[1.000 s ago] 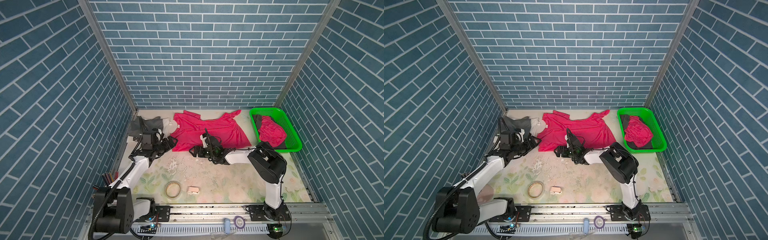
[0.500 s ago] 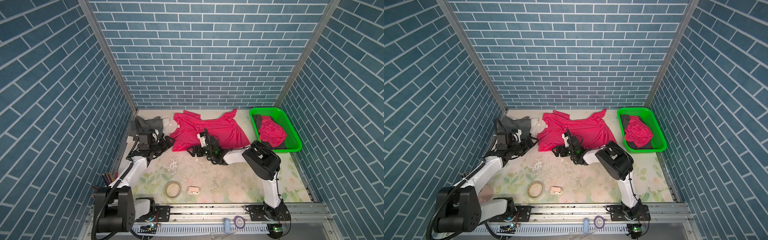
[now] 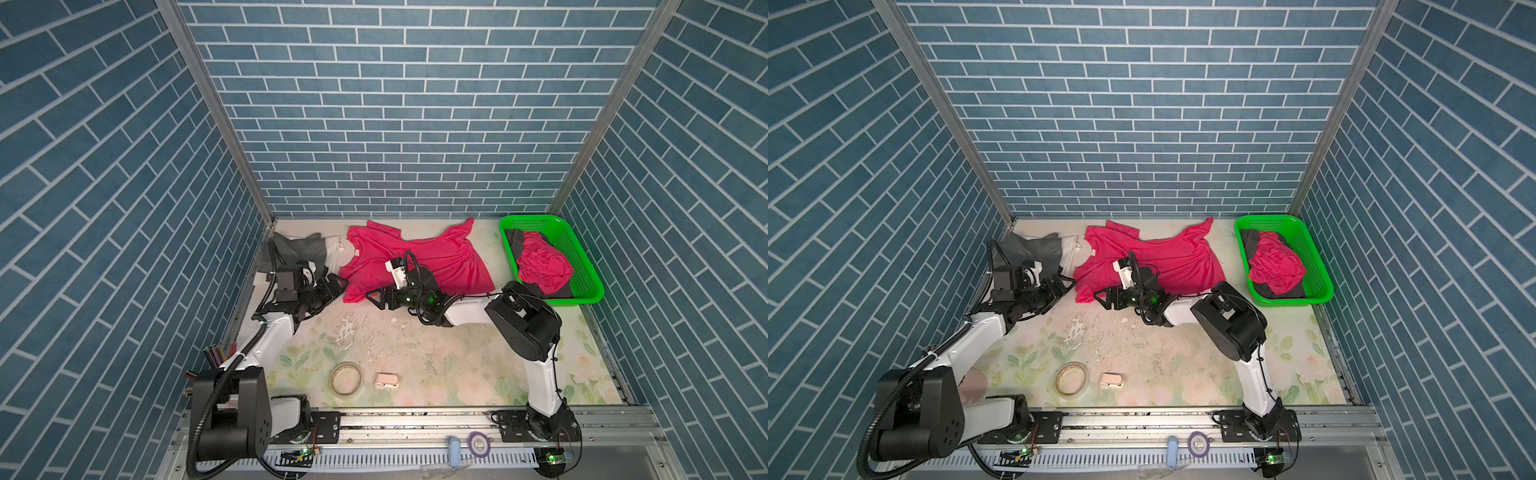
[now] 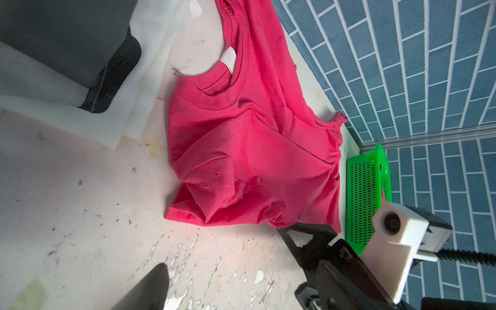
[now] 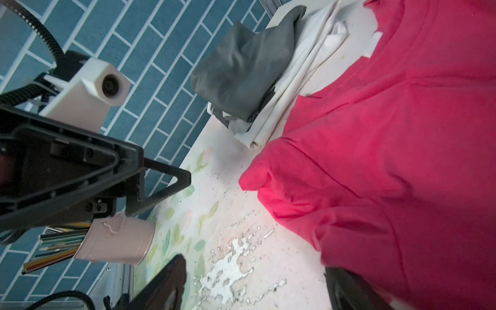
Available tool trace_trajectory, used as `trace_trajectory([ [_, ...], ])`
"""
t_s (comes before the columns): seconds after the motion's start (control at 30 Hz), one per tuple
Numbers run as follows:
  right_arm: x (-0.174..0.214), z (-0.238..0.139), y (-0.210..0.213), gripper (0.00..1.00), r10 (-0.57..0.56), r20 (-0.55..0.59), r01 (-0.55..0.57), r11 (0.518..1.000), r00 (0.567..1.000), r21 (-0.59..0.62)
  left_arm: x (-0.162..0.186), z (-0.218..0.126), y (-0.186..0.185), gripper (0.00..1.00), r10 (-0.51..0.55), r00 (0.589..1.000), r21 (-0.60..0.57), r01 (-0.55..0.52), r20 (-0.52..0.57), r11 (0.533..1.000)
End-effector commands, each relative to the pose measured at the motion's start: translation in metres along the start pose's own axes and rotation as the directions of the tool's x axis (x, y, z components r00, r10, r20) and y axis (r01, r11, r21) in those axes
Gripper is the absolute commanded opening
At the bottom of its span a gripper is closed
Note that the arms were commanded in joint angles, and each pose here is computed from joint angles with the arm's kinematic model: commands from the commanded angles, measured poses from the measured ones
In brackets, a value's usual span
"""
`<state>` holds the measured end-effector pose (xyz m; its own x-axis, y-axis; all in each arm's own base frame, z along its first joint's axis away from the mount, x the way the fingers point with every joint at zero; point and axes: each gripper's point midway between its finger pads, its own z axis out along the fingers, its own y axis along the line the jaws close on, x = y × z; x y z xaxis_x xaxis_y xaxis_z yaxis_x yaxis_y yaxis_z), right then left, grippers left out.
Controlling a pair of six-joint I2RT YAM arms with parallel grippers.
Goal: Fold and stack the t-shirts
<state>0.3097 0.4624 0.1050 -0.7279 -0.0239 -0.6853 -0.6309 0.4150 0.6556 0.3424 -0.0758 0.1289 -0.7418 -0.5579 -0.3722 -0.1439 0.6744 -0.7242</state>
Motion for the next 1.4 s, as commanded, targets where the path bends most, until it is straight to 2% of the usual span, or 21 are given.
trace_trajectory([
  [0.0, -0.004, 0.006, -0.020, 0.80, -0.017, 0.000, 0.017, 0.996, 1.000, 0.091, 0.002, -0.002, 0.002, 0.88, 0.007, 1.000, 0.009, -0.007, -0.001, 1.000],
  [0.07, 0.000, 0.005, -0.034, 0.80, -0.012, -0.016, 0.014, 0.986, 1.000, 0.164, 0.003, -0.001, 0.002, 0.88, 0.004, 1.000, 0.013, -0.004, -0.005, 1.000],
  [0.27, 0.017, -0.007, -0.062, 0.81, -0.036, -0.057, 0.051, 0.961, 0.998, 0.273, 0.003, 0.000, 0.002, 0.88, -0.001, 1.000, 0.021, 0.001, -0.007, 1.000],
  [0.5, 0.028, -0.009, -0.073, 0.80, -0.090, -0.106, 0.117, 0.949, 0.990, 0.293, 0.006, 0.002, 0.004, 0.88, -0.007, 1.000, 0.025, 0.007, -0.017, 1.000],
  [0.83, 0.032, 0.010, -0.075, 0.70, -0.130, -0.122, 0.158, 0.952, 0.984, 0.262, 0.005, 0.001, 0.003, 0.88, 0.000, 1.000, 0.021, 0.001, -0.017, 1.000],
  [1.03, 0.032, 0.017, -0.088, 0.51, -0.126, -0.123, 0.160, 0.931, 0.984, 0.329, 0.005, 0.003, 0.003, 0.88, -0.009, 1.000, 0.025, 0.010, -0.022, 1.000],
  [1.13, 0.026, 0.015, -0.096, 0.26, -0.132, -0.126, 0.171, 0.908, 0.983, 0.382, 0.004, 0.003, 0.001, 0.88, -0.005, 1.000, 0.028, 0.005, -0.021, 1.000],
  [1.23, 0.019, 0.007, -0.076, 0.04, -0.159, -0.128, 0.196, 0.911, 0.979, 0.364, 0.002, 0.001, -0.001, 0.88, 0.004, 1.000, 0.026, -0.004, -0.020, 1.000],
  [1.27, 0.018, 0.004, -0.067, 0.00, -0.162, -0.142, 0.202, 0.914, 0.977, 0.353, 0.001, 0.001, -0.001, 0.88, 0.009, 1.000, 0.024, -0.009, -0.019, 1.000],
  [1.37, 0.016, -0.010, -0.036, 0.00, -0.138, -0.175, 0.186, 0.937, 0.975, 0.294, -0.002, 0.000, -0.003, 0.88, 0.015, 1.000, 0.020, -0.015, -0.016, 1.000],
])
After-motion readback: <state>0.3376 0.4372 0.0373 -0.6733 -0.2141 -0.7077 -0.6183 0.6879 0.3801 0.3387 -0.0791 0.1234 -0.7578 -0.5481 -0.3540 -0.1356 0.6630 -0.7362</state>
